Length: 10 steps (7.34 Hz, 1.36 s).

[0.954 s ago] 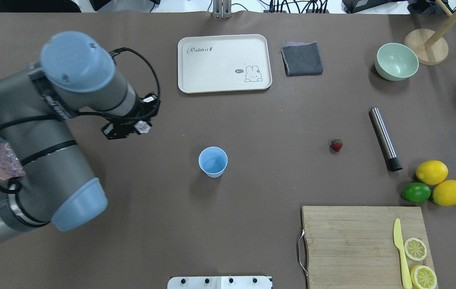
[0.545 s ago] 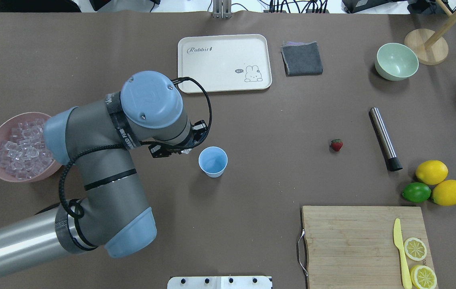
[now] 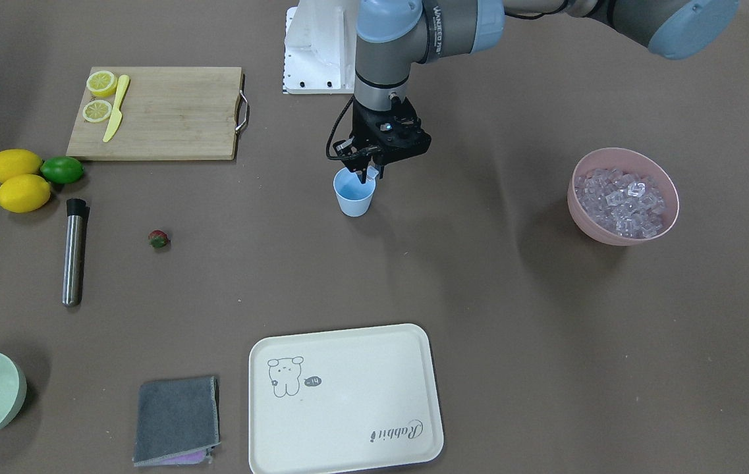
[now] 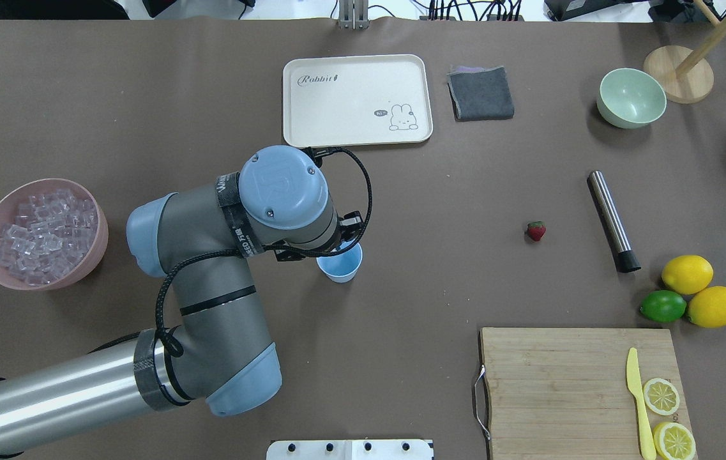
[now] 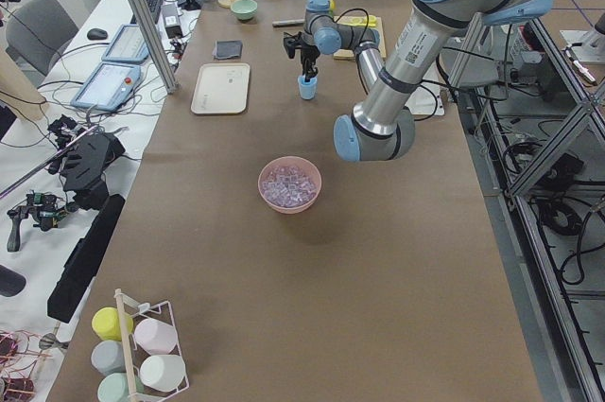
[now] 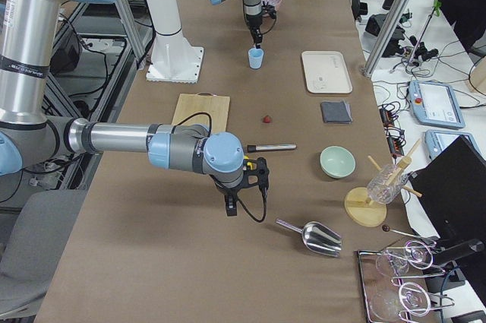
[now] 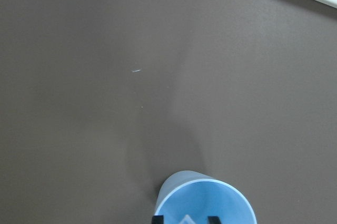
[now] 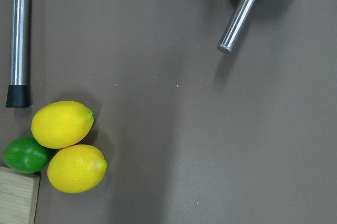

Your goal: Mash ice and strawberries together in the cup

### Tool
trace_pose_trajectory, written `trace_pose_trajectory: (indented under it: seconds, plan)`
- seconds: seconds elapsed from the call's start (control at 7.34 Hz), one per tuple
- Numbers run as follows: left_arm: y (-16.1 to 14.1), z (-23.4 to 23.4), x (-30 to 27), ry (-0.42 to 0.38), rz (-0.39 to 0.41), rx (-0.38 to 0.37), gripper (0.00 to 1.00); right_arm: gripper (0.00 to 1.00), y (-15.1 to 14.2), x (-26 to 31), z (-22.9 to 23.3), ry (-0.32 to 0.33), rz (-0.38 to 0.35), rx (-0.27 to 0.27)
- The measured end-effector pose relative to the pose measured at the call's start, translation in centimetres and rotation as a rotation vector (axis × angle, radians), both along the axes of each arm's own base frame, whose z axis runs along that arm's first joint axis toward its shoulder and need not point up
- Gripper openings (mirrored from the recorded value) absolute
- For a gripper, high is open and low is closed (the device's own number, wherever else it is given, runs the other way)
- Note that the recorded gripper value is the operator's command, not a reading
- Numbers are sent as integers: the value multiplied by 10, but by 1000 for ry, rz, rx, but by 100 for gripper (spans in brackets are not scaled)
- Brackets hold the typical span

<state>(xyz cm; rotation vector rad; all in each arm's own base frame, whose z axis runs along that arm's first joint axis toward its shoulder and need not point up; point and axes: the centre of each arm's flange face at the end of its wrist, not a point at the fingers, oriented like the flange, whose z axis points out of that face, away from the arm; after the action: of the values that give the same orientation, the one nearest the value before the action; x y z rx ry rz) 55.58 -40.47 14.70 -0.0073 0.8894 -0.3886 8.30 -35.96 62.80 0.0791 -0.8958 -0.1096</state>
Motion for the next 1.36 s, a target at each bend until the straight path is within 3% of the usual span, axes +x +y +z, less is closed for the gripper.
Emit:
trace_pose_trajectory:
  seconds: [0.14,0.54,0.82,1.09,1.36]
  plan:
    - [-1,-2,2,5,1,5,93,100,1,0,1,0,0,-3]
    - [0,-15,-12,16,13,30,92,100,4,0,4,-2,0,-11]
    - [-11,3,-71,-74,91,153,92,100,6,0,5,-2,0,-13]
    - [-20,59,-149,-201,246,351,93,100,8,-1,7,-3,0,-18]
    - [-17,125,-214,-324,407,483,93,100,10,-1,9,-3,0,-24]
